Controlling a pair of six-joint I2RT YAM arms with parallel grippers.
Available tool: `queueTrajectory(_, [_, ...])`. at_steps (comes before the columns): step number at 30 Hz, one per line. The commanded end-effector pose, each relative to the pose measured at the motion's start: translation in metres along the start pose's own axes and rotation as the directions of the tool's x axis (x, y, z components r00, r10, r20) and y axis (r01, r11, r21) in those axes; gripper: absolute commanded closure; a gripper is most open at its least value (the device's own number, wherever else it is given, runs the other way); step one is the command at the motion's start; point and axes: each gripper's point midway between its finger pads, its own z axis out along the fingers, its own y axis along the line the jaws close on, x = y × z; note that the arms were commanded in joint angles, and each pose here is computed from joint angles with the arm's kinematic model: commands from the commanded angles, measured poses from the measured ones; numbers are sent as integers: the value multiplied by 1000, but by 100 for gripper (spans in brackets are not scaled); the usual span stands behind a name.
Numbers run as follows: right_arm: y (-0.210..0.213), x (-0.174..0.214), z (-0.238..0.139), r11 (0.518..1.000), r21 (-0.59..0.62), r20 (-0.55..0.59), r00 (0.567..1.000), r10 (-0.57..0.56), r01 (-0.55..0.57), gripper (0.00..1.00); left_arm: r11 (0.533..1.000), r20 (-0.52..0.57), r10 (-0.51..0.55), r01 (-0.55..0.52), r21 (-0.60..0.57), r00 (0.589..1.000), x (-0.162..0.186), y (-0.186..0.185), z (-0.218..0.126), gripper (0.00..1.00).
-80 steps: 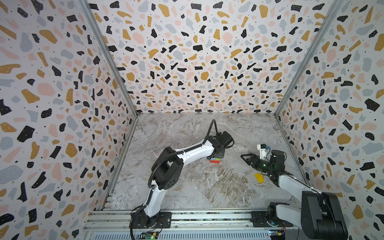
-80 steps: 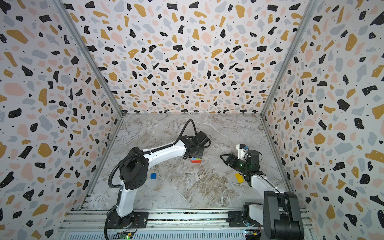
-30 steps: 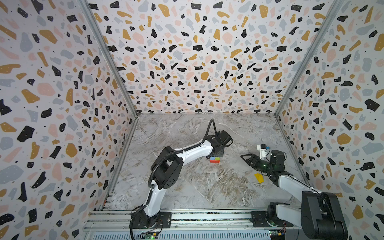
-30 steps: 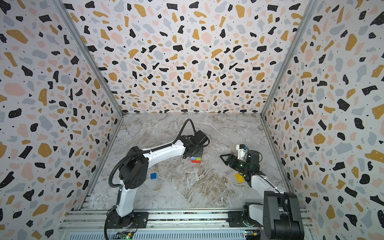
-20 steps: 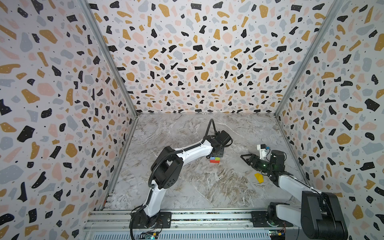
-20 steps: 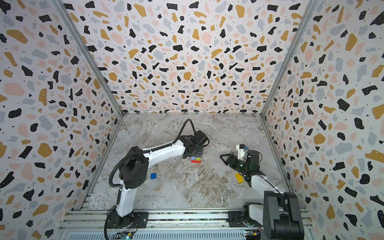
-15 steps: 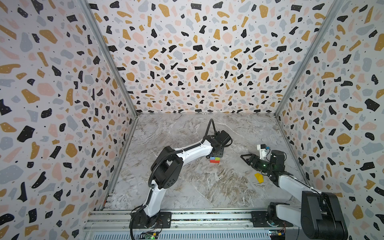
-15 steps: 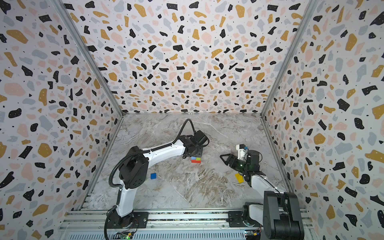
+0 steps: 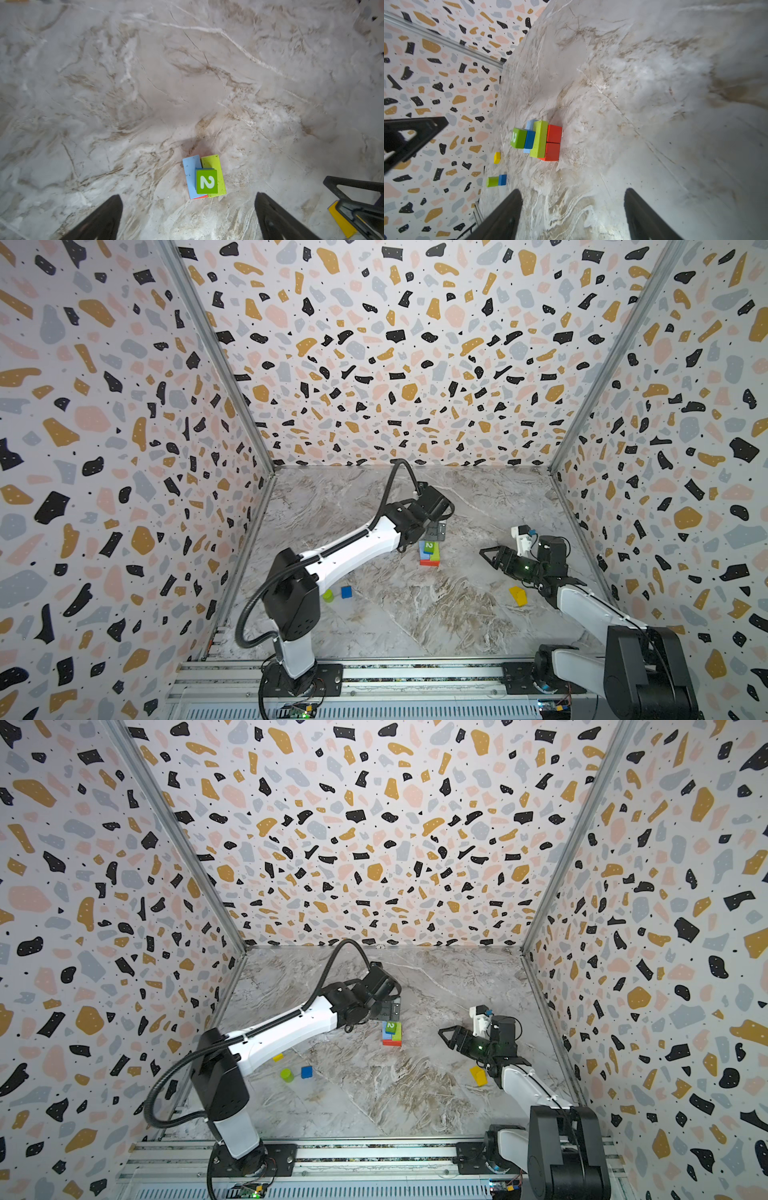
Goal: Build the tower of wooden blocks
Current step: 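Open the left gripper and raise it while the right arm reaches toward the loose blocks, then lower the right gripper over the small blue cube while the left arm draws back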
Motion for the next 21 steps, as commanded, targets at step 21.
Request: queueTrajectory(21, [184,49,119,863,75,-294,838,-460,500,23,899,232,-303,358,-251,924,47,256,-69,0])
